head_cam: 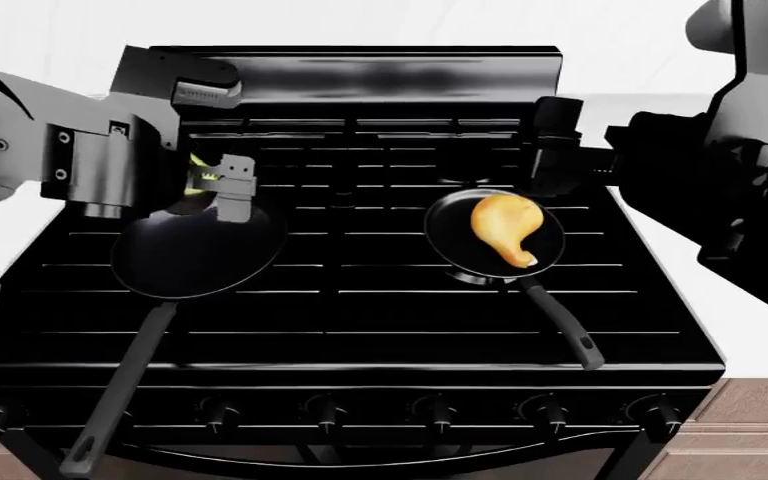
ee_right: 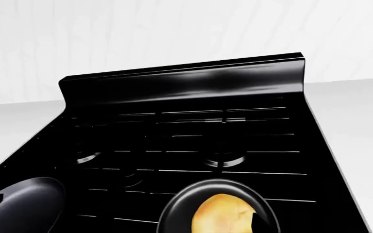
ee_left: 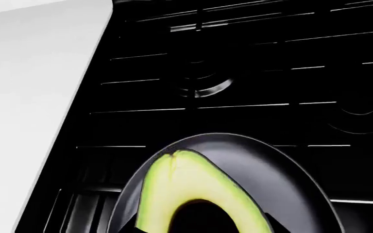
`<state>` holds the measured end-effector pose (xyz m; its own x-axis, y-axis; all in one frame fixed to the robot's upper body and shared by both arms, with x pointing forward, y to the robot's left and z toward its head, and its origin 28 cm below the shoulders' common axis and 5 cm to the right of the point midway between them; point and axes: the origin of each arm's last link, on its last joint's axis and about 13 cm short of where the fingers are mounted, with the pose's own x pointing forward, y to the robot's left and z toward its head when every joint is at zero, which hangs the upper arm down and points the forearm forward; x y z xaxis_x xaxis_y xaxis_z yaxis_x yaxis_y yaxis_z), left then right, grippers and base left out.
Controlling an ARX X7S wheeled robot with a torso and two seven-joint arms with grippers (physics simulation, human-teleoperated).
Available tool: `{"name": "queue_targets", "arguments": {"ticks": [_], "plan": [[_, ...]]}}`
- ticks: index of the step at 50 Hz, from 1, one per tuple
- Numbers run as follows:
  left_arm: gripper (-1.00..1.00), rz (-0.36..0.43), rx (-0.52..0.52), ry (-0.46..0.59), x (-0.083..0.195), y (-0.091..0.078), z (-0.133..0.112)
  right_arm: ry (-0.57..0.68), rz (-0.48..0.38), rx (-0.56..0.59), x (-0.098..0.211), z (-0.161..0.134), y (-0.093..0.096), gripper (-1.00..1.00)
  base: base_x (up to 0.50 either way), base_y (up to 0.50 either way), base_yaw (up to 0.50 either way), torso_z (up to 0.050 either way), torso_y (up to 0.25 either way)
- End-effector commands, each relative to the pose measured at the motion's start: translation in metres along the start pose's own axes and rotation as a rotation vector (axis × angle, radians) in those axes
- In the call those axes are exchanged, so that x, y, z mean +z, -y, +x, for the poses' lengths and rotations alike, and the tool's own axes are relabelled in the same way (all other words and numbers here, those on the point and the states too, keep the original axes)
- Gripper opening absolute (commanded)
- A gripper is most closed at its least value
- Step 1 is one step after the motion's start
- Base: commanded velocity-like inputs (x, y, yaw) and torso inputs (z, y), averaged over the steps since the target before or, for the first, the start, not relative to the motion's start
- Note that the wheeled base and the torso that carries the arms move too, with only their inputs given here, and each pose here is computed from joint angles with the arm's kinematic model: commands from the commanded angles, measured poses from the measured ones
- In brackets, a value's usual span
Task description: Place both pans onto different burners. Then place the avocado and the chicken breast on different pans.
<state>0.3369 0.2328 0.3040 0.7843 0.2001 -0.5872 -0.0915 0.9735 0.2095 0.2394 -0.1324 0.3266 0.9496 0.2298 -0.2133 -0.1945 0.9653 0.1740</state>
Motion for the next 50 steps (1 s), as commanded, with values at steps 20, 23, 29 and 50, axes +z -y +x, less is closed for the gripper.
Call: {"name": "queue_targets", "arguments": {"ticks": [20,23,29,50], "plan": [[-1.00,0.032,0.026,-0.125,-0.001,-0.001,0.026,-0.003,-0.007,0.005,0.000,0.001,-0.001,1.00,0.00,0.00,0.00,0.000,0.001],[-1.00,0.035,0.029,-0.133,-0.001,-0.001,0.027,-0.003,-0.007,0.005,0.000,0.001,-0.001,1.00,0.00,0.00,0.00,0.000,0.000],[-1.00,0.058,0.024,-0.153,-0.002,0.001,0.030,-0.003,-0.007,0.004,0.000,0.001,-0.001,1.00,0.00,0.00,0.00,0.002,0.002],[-1.00,0.076,0.020,-0.183,-0.003,0.003,0.033,-0.005,-0.006,0.001,0.000,0.002,-0.001,1.00,0.00,0.00,0.00,0.000,0.000]]}}
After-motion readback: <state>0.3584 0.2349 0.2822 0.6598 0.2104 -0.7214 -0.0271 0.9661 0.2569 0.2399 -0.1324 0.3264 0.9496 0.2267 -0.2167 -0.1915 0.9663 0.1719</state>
